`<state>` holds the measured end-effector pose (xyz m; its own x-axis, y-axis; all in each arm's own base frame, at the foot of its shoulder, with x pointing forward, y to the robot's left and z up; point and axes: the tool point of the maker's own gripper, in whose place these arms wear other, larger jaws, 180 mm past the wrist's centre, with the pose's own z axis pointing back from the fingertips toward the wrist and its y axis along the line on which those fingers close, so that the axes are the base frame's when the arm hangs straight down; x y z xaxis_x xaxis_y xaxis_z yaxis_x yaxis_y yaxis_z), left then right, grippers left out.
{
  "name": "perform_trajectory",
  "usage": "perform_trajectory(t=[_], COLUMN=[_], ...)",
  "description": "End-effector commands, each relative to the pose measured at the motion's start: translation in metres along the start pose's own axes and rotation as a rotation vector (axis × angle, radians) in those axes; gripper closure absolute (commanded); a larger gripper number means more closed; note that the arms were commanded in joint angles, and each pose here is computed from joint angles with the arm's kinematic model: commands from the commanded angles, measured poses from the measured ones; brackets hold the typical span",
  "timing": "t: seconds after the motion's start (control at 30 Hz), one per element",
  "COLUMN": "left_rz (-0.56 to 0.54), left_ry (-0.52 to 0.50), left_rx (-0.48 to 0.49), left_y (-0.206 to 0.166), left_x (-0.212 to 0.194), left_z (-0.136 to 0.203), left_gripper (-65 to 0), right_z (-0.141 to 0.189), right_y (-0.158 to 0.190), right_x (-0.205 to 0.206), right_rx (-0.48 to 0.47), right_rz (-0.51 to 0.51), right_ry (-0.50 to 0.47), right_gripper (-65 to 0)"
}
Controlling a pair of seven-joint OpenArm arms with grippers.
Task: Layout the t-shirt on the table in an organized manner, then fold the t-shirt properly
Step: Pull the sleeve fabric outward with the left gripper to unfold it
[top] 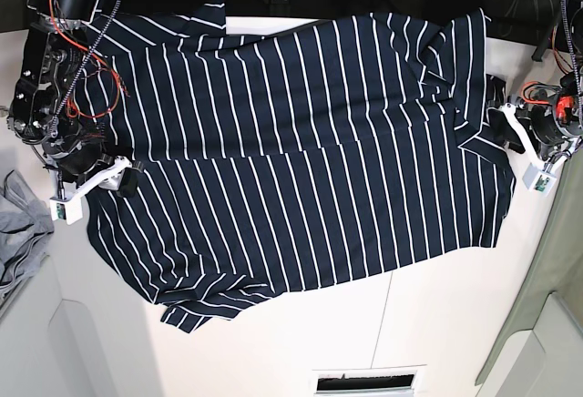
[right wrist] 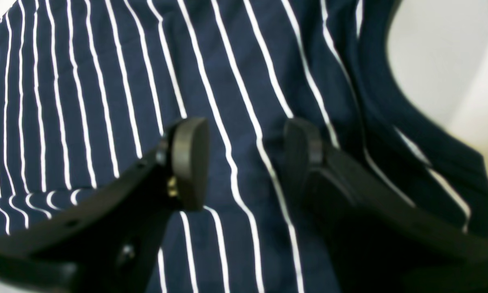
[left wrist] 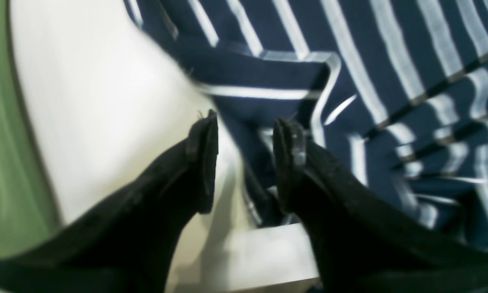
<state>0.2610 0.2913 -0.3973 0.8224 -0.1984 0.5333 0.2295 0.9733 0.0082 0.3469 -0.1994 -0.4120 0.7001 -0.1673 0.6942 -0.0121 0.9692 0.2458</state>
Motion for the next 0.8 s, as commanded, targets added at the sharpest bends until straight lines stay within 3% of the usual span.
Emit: perform_trajectory(t=[0.0, 0.2, 0.37, 0.5, 0.77], left_rz=[-0.008, -0.005, -0.038, -0.045, -0.029], left_ry=[-0.041, -0.040, -0.037, -0.038, -0.007], left_rx=[-0.024, -0.064, -0.026, -0.018, -0.012], left_y=[-0.002, -0.023, -0.019, -0.018, -0.013], left_x=[0.012, 0.006, 0.005, 0.005, -0.006], left_z=[0.005, -0.006, -0.008, -0.008, -0.013], left_gripper=[-25.4, -25.4, -26.0, -30.2, -30.2], right_z=[0.003, 0.003, 0.003, 0.003, 0.003], right_y=[-0.001, -0.001, -0.001, -0.001, -0.001], right_x=[0.018, 0.018, 0.018, 0.018, 0.017], right_rx=[0.003, 0.003, 0.003, 0.003, 0.003], right_rz=[0.007, 0.008, 0.008, 0.008, 0.008], right_ry=[-0.053, -0.052, -0.052, -0.052, -0.045], right_gripper=[-30.2, -30.2, -30.2, -30.2, -30.2])
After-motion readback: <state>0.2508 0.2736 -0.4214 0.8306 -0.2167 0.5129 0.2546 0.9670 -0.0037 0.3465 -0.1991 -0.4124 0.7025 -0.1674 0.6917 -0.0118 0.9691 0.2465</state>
